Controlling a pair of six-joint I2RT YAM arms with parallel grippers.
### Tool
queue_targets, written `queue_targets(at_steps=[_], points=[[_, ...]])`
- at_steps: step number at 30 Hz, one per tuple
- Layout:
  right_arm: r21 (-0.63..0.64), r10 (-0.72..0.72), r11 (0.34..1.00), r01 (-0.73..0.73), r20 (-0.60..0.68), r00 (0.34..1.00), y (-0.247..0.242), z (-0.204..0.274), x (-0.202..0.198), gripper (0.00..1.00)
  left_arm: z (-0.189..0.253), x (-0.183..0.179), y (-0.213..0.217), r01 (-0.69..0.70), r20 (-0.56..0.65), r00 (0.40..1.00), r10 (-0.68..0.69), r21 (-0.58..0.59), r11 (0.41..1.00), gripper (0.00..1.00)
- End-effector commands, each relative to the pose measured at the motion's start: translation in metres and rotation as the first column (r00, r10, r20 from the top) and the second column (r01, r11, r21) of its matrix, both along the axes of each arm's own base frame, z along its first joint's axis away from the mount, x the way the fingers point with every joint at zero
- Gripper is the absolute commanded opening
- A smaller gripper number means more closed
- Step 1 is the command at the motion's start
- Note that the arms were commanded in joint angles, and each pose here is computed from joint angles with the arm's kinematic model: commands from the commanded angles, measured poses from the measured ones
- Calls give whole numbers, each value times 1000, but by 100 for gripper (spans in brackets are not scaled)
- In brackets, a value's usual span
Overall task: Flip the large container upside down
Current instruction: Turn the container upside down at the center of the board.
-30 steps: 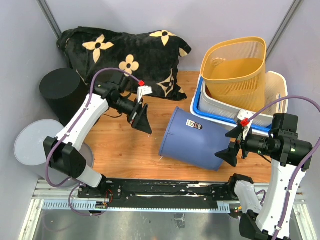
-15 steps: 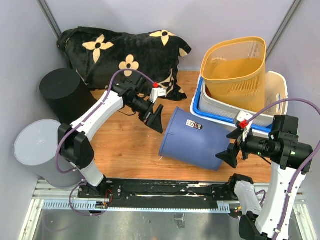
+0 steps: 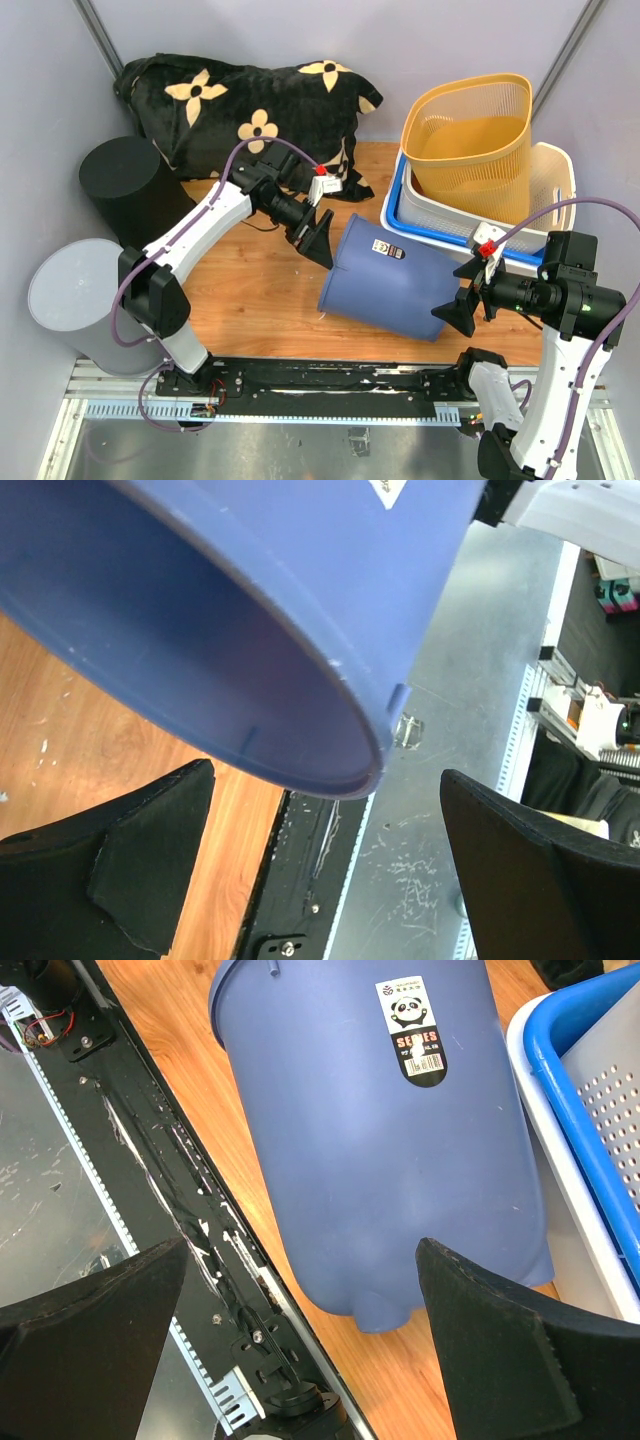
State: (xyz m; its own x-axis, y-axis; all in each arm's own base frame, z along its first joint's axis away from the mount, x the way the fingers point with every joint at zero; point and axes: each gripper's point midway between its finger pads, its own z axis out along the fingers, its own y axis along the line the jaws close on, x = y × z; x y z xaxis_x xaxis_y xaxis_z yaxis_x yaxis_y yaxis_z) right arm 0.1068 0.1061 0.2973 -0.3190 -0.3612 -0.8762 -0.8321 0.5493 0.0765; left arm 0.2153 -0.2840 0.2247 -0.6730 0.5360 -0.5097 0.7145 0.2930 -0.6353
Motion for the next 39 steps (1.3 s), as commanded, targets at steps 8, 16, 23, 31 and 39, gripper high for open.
queue_targets(at_steps=[8, 16, 23, 31, 39], points=[[6, 7, 1000, -7, -29, 1000, 2, -2, -4, 99, 21, -37, -27, 164, 36, 986, -162, -64, 984, 96], [-1, 4, 1000, -4, -29, 1000, 1, -3, -5, 99, 19, -31, -34, 168, 64, 984, -165, -39, 985, 76], [-1, 7, 1000, -7, -27, 1000, 1, -4, -5, 99, 7, -32, -35, 183, 50, 982, -182, -19, 983, 0], [-5, 8, 1000, -8, -21, 1000, 1, -4, -5, 99, 8, -39, -32, 220, 80, 973, -216, -43, 975, 0], [-7, 7, 1000, -7, -23, 1000, 1, -4, -5, 99, 15, -11, -7, 91, 96, 992, -78, -135, 987, 0]])
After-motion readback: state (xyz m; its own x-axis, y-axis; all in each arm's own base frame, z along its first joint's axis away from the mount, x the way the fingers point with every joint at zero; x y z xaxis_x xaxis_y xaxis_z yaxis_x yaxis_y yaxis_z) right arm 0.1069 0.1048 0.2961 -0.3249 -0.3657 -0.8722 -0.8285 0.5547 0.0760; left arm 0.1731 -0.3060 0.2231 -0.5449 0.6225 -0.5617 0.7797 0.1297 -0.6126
